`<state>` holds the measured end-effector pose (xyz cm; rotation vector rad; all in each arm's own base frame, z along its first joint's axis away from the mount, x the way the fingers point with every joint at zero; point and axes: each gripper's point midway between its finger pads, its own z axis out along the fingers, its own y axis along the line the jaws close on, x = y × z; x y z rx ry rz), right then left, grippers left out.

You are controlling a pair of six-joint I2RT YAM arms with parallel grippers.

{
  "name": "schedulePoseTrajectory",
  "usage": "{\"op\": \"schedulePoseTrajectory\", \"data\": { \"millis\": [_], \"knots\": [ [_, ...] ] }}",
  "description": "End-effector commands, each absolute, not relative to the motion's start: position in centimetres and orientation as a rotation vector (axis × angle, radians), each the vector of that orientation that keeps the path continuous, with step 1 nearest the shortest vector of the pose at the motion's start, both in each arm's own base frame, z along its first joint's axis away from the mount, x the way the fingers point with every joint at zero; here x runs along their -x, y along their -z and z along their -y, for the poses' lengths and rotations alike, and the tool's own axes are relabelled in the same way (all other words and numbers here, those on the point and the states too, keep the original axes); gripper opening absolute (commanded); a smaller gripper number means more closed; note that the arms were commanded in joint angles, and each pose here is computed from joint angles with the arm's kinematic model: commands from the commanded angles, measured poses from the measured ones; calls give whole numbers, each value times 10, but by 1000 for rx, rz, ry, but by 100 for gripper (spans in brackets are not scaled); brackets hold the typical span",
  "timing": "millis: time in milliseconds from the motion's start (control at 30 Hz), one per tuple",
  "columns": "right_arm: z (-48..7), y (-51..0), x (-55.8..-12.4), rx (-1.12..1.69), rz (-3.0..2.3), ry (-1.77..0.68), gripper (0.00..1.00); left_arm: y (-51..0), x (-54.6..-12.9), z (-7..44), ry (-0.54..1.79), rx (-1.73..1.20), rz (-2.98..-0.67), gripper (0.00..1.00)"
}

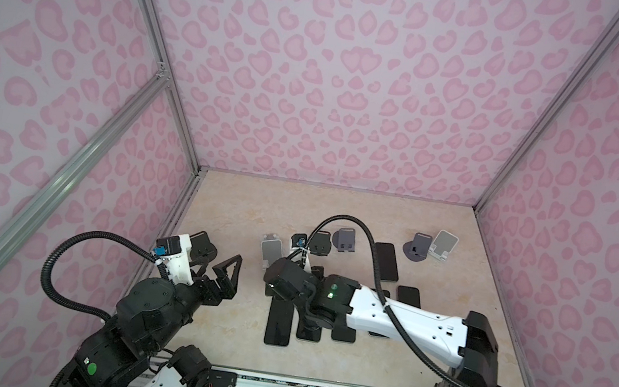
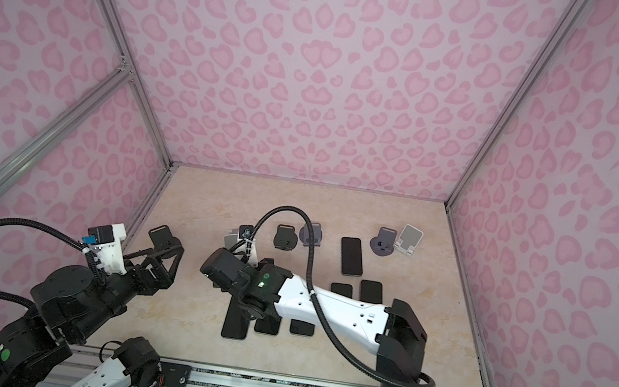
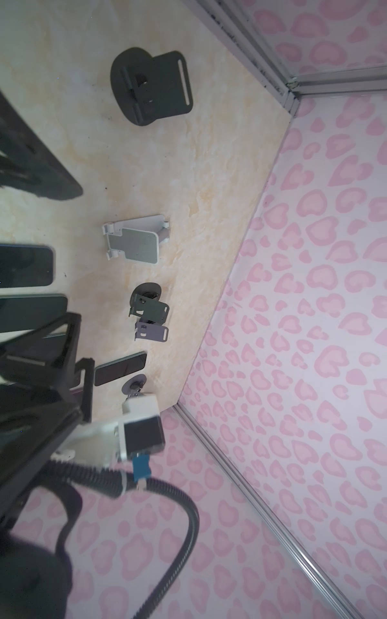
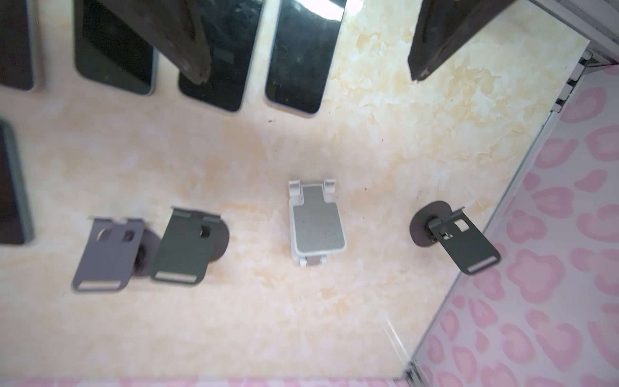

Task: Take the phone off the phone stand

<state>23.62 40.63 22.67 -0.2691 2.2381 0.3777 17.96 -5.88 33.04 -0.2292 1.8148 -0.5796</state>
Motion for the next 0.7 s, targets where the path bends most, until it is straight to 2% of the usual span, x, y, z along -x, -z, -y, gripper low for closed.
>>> {"op": "schedulePoseTrajectory", "data": {
  "millis": [0,167,200,300,367,400,533,667],
  "knots": [
    [-382,-264,-245,416,-2040,-262,95,-333,-183,46,456,222,-1813,98],
    [-337,-296,-251,504,-1838,-82,96,-324,-200,39,321,212,-1777,98],
    [-327,-296,-252,497,-1809,-39,99,-316,-205,36,276,227,-1775,98],
    [-296,-279,-262,465,-1754,195,100,-288,-223,55,236,96,-1785,98],
    [-276,-272,-271,398,-1760,308,100,-268,-234,56,214,123,-1757,98],
    [-272,-264,-275,396,-1804,285,100,-259,-240,51,187,163,-1712,98],
    [-278,-238,-288,500,-1919,-79,100,-237,-252,45,47,111,-1518,98],
    [-259,-237,-293,504,-1849,-156,100,-202,-266,38,-97,59,-1541,98]
  ]
}}
